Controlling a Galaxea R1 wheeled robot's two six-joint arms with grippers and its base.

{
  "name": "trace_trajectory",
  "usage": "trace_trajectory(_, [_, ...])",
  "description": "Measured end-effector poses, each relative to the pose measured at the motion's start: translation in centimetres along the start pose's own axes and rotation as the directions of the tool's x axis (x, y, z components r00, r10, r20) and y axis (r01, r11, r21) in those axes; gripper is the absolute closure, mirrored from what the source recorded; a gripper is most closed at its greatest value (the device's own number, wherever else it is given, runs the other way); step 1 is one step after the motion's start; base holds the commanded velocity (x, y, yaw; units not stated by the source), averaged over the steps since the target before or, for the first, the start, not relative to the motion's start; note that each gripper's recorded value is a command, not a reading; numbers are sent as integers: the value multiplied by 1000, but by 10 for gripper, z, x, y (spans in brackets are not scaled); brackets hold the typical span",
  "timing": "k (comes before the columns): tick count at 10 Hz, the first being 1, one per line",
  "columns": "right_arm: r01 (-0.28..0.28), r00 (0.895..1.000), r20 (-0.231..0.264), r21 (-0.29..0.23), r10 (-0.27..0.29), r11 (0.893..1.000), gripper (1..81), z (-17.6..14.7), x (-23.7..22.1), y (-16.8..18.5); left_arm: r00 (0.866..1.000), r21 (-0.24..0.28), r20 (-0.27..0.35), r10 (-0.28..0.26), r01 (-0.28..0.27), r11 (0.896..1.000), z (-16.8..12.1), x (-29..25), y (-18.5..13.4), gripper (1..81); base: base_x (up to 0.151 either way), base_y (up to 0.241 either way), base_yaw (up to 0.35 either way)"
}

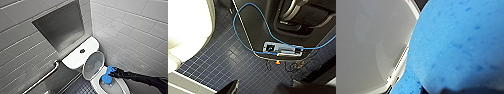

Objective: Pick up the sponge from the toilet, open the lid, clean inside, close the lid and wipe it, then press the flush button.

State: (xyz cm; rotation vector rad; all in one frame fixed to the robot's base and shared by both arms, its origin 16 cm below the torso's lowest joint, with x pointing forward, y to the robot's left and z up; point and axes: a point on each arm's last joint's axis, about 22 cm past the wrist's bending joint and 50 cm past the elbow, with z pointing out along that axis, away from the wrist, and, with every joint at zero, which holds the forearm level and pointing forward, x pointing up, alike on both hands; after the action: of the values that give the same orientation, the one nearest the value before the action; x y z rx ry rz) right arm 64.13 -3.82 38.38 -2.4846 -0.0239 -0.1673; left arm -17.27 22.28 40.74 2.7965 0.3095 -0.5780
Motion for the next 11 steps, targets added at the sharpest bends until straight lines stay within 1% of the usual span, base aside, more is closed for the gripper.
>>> trace_trajectory(2, [19,999,-32,-2,-19,1000,811,-4,27,-2,1000,-4,-19,6,-6,1000,8,18,1,10,0,0,0])
trace_trajectory(5, [39,998,-55,4,-39,999,811,-1,48,-7,999,-9,-50,16,-16,1000,21,49,2,10,0,0,0])
trace_trajectory(7, [21,999,-32,14,-21,1000,811,19,31,-1,1000,-5,-22,7,-7,1000,22,37,1,10,0,0,0])
trace_trajectory(9, [-10,1000,17,12,10,1000,811,41,-7,7,1000,-2,-2,1,-1,1000,21,30,0,10,0,0,0])
trace_trajectory(11, [-20,999,26,17,19,1000,811,56,-21,-4,1000,-1,0,0,0,1000,21,29,-1,10,0,0,0])
